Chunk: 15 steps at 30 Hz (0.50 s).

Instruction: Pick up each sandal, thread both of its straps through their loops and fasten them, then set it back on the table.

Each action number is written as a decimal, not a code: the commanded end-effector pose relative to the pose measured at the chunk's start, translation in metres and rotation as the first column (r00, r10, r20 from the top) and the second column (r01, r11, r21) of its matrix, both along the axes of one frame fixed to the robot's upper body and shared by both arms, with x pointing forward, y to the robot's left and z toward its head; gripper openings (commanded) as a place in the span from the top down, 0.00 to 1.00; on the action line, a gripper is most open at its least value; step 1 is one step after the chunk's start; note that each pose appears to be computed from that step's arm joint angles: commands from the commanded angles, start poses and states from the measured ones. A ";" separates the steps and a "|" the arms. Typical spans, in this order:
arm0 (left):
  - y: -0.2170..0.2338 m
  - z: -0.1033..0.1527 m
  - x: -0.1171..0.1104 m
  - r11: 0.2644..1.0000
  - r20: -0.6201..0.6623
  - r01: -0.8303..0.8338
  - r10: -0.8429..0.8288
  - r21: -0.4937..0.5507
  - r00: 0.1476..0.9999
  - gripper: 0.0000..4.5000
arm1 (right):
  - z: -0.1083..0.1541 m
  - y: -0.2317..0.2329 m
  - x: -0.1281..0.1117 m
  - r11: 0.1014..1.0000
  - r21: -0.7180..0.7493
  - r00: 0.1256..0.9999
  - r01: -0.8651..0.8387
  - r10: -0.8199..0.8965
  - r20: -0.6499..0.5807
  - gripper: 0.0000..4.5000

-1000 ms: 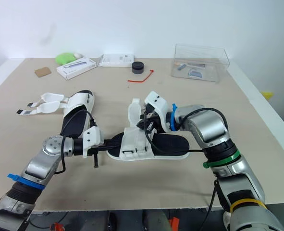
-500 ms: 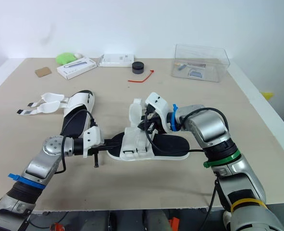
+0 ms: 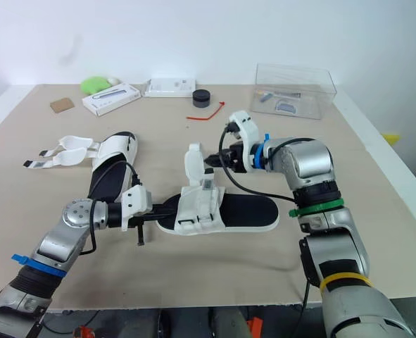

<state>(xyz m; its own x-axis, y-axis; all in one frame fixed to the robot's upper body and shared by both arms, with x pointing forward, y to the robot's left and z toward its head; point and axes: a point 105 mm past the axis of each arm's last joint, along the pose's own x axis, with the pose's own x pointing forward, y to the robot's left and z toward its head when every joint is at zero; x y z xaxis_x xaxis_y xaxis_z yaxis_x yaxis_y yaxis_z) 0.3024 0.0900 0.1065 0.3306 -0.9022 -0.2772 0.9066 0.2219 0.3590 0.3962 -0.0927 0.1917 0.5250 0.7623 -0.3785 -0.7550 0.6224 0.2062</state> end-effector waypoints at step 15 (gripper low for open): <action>0.004 -0.006 -0.002 0.999 -0.002 -0.012 0.012 0.036 1.000 1.00 | 0.017 0.050 -0.010 0.928 0.342 0.941 -0.147 0.238 -0.240 0.02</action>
<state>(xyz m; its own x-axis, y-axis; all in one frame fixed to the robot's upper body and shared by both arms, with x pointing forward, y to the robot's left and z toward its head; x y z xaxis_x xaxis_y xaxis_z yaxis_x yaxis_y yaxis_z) 0.3016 0.0906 0.1069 0.3345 -0.9009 -0.2766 0.9034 0.2230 0.3662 0.3875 -0.0487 0.1848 0.2983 0.9088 -0.2917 -0.7131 0.4154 0.5647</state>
